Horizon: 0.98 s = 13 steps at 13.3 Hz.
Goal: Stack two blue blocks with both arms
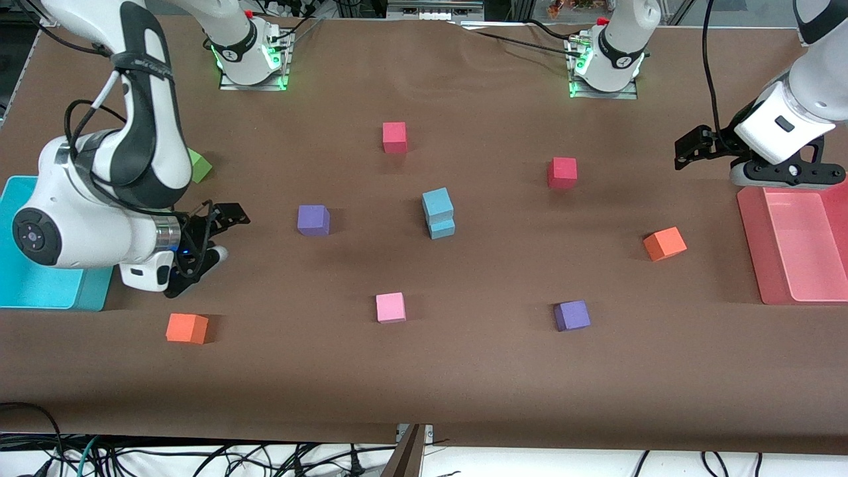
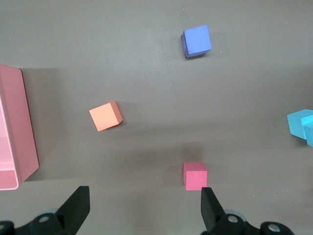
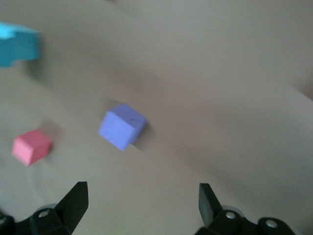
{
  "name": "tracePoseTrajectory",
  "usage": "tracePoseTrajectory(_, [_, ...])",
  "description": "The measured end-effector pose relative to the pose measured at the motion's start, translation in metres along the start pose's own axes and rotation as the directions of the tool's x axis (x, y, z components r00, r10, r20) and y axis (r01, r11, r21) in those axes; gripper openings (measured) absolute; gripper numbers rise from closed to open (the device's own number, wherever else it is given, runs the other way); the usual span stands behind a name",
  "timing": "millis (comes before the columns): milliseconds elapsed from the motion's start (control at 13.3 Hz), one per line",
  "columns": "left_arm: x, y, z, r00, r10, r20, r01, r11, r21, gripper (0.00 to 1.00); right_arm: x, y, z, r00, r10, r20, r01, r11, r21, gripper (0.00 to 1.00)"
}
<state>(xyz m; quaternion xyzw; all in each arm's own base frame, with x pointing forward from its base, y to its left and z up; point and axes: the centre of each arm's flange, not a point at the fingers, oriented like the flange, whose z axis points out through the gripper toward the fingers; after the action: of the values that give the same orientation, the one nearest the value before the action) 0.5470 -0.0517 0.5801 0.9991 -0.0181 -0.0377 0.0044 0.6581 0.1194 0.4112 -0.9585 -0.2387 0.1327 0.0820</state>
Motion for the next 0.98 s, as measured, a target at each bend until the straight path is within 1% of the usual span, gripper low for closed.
tracePoseTrajectory(75, [0.003, 0.0, -0.001, 1.0, 0.0, -0.006, 0.0, 1.0, 0.0, 1.0, 0.001, -0.01, -0.012, 0.995, 0.1, -0.007, -0.1, 0.992, -0.074, 1.0])
tracePoseTrajectory(150, [0.007, 0.0, -0.002, 1.0, -0.001, -0.012, 0.001, 1.0, 0.0, 1.0, 0.0, -0.024, -0.025, 0.981, 0.191, -0.04, -0.195, 0.971, -0.142, 1.0])
tracePoseTrajectory(226, [0.012, 0.0, -0.003, 1.0, -0.001, -0.016, 0.001, 1.0, 0.001, 1.0, -0.005, -0.034, -0.04, 0.967, 0.242, -0.075, -0.253, 0.948, -0.193, 1.0])
tracePoseTrajectory(301, [0.016, 0.0, -0.003, 1.0, -0.002, -0.019, 0.002, 1.0, 0.002, 1.0, -0.016, -0.037, -0.057, 0.958, 0.264, -0.111, -0.284, 0.931, -0.23, 1.0])
tracePoseTrajectory(376, [0.019, 0.0, -0.003, 1.0, -0.003, -0.02, 0.003, 1.0, 0.002, 1.0, -0.031, -0.031, -0.078, 0.948, 0.276, -0.157, -0.309, 0.919, -0.246, 1.0])
tracePoseTrajectory(451, [0.021, 0.0, -0.002, 1.0, -0.003, -0.021, 0.003, 1.0, 0.002, 1.0, -0.053, -0.019, -0.102, 0.933, 0.293, -0.207, -0.339, 0.909, -0.243, 1.0])
tracePoseTrajectory(527, [0.022, 0.001, -0.002, 1.0, -0.003, -0.021, 0.003, 1.0, 0.003, 1.0, -0.079, -0.002, -0.126, 0.914, 0.322, -0.246, -0.378, 0.897, -0.229, 1.0])
tracePoseTrajectory(602, [0.022, 0.001, -0.002, 1.0, -0.003, -0.02, 0.003, 1.0, 0.003, 1.0, -0.107, 0.015, -0.144, 0.894, 0.358, -0.27, -0.418, 0.883, -0.214, 1.0])
tracePoseTrajectory(677, [0.022, 0.003, -0.001, 1.0, -0.009, -0.016, 0.009, 1.0, 0.003, 1.0, -0.135, 0.029, -0.157, 0.877, 0.393, -0.278, -0.453, 0.869, -0.201, 1.0])
tracePoseTrajectory(752, [0.022, 0.005, 0.001, 1.0, -0.022, -0.011, 0.022, 1.0, 0.003, 1.0, -0.157, 0.036, -0.165, 0.866, 0.417, -0.276, -0.475, 0.859, -0.192, 1.0])
tracePoseTrajectory(828, [0.023, 0.007, 0.002, 0.999, -0.035, -0.007, 0.035, 0.999, 0.004, 1.0, -0.17, 0.038, -0.168, 0.861, 0.431, -0.269, -0.486, 0.854, -0.187, 1.0])
tracePoseTrajectory(978, [0.023, 0.01, 0.003, 0.999, -0.045, -0.005, 0.045, 0.999, 0.004, 1.0, -0.177, 0.036, -0.163, 0.863, 0.436, -0.256, -0.487, 0.853, -0.186, 1.0])
